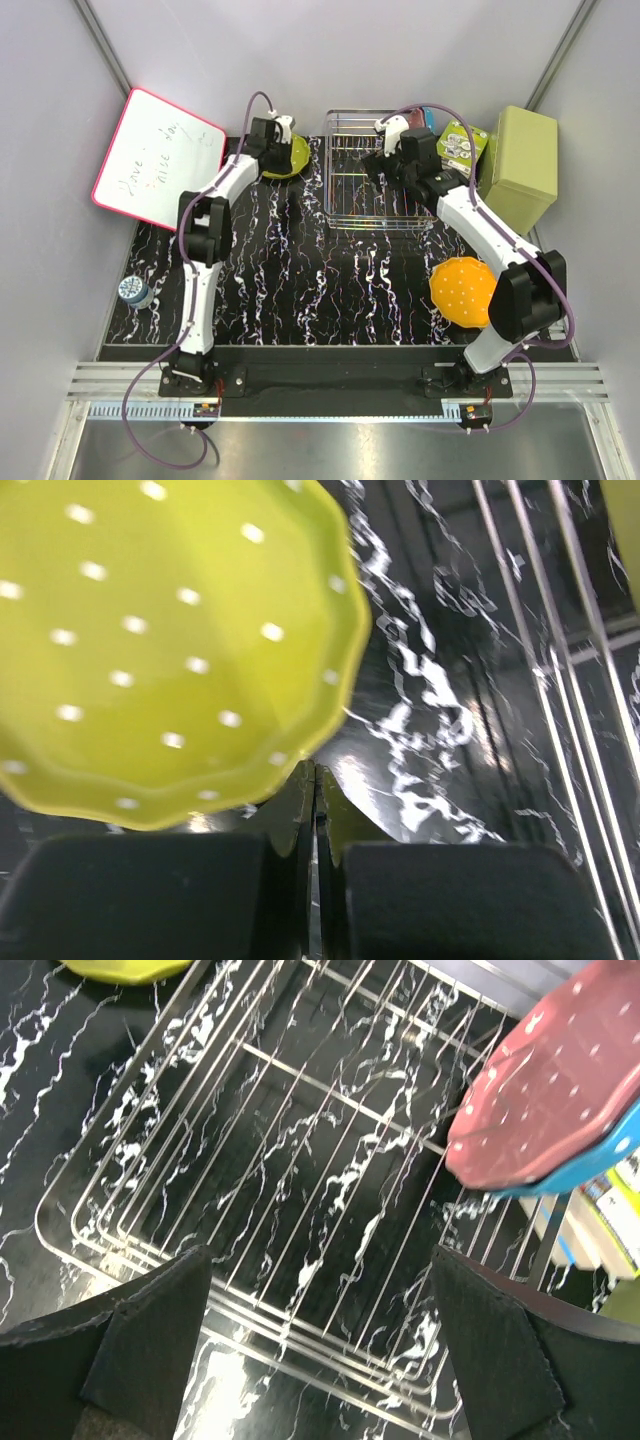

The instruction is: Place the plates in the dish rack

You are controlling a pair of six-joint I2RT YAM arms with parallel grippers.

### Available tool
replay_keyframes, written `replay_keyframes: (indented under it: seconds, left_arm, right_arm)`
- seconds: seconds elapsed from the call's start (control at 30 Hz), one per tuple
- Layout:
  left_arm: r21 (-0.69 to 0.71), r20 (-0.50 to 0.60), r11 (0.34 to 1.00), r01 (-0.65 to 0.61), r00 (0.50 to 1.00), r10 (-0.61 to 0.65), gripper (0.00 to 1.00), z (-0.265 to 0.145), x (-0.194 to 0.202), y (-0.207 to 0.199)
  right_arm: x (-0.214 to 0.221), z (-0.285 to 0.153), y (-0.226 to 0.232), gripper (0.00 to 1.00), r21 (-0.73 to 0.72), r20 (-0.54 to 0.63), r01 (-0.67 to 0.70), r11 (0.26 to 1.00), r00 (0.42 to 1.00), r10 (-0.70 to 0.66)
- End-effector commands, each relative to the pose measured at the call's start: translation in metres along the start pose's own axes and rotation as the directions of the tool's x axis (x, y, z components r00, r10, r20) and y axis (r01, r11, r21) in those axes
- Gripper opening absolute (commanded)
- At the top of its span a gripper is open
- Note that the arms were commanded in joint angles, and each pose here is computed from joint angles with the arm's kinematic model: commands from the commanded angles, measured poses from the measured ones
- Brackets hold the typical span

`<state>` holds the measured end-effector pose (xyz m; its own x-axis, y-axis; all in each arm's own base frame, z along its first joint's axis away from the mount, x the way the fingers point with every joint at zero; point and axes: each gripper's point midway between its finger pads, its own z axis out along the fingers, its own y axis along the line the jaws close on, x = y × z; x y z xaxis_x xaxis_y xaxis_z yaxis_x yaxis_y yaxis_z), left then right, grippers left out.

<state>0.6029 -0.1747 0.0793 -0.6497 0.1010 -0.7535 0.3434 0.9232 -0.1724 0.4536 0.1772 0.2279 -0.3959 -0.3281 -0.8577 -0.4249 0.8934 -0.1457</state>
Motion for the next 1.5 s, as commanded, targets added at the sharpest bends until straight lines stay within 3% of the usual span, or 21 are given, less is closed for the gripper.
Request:
replay_keyframes:
  seconds: [0.0,0.1,0.3,0.37,0.47,0.5,0.53,0.57,0.63,0.9,1.07,1.13,1.27,1.33,1.37,1.43,1.47]
  left_arm:
    - [-0.040,-0.061,0.999,-0.007,0.998,0.005,0.00,-0.003,0.018,0.003]
    - [-0.070,-0.067,0.998,0.002,0.998,-0.006,0.00,-0.001,0.017,0.010]
    - [-0.098,0.027,0.995,-0.018,0.999,0.021,0.00,0.000,-0.015,0.019]
    - [-0.105,0.042,0.994,-0.021,0.999,0.026,0.06,0.003,-0.019,0.021]
    - [-0.108,0.045,0.994,-0.019,0.999,0.024,0.27,0.007,-0.018,0.022]
    - [-0.111,0.033,0.994,0.004,0.999,-0.001,0.42,0.009,-0.013,0.023]
    - [-0.110,0.035,0.994,0.020,0.999,-0.016,0.69,0.008,-0.016,0.023]
    - [-0.101,-0.033,0.994,0.038,0.999,-0.042,0.80,0.013,0.003,0.024]
    - [-0.077,-0.031,0.994,0.078,0.996,-0.080,0.99,0.011,-0.004,0.026]
    - [-0.048,-0.128,0.966,0.255,0.957,-0.259,0.99,0.016,0.033,0.039]
    - [-0.041,-0.205,0.958,0.285,0.936,-0.287,0.99,0.002,0.053,0.031]
    - [-0.031,-0.296,0.949,0.313,0.904,-0.308,0.99,-0.009,0.081,0.019]
    - [-0.048,-0.539,0.946,0.320,0.789,-0.294,0.99,-0.047,0.163,-0.007]
    - [-0.052,-0.551,0.964,0.259,0.798,-0.245,0.99,-0.067,0.165,-0.019]
    - [-0.068,-0.598,0.954,0.292,0.754,-0.274,0.99,-0.079,0.188,-0.026]
    - [-0.062,-0.633,0.928,0.368,0.704,-0.321,0.99,-0.102,0.197,-0.043]
    - [-0.096,-0.678,0.909,0.405,0.642,-0.357,0.99,-0.115,0.221,-0.050]
  right_arm:
    - [-0.027,-0.030,0.005,0.97,-0.041,0.094,-0.050,0.998,0.994,0.054]
    - [-0.019,-0.032,0.010,0.97,-0.064,0.081,-0.065,0.996,0.994,0.070]
    - [-0.003,-0.036,0.016,0.97,-0.080,0.052,-0.086,0.993,0.995,0.091]
    - [0.000,-0.036,0.017,0.97,-0.084,0.043,-0.096,0.992,0.994,0.100]
    - [0.008,-0.032,0.020,0.98,-0.090,0.021,-0.109,0.990,0.994,0.111]
    - [0.008,-0.032,0.020,0.98,-0.090,0.021,-0.111,0.990,0.993,0.113]
    - [0.008,-0.031,0.020,0.98,-0.090,0.019,-0.115,0.989,0.993,0.117]
    - [0.009,-0.029,0.020,0.98,-0.090,0.014,-0.117,0.989,0.993,0.119]
    - [0.007,-0.028,0.020,0.98,-0.090,0.016,-0.120,0.989,0.992,0.122]
    - [0.019,-0.025,0.022,1.00,-0.087,-0.013,-0.134,0.987,0.991,0.133]
    - [0.024,-0.021,0.024,0.99,-0.094,-0.041,-0.140,0.986,0.990,0.137]
    - [0.023,-0.019,0.024,0.99,-0.096,-0.043,-0.139,0.986,0.990,0.135]
    - [0.020,-0.013,0.026,1.00,-0.110,-0.042,-0.133,0.985,0.991,0.129]
    - [0.019,-0.013,0.028,0.99,-0.119,-0.042,-0.136,0.983,0.990,0.132]
    - [0.019,-0.012,0.029,0.99,-0.126,-0.042,-0.140,0.982,0.990,0.135]
    - [0.017,-0.012,0.033,1.00,-0.143,-0.043,-0.148,0.979,0.989,0.144]
    - [0.016,-0.014,0.033,1.00,-0.146,-0.042,-0.152,0.978,0.988,0.148]
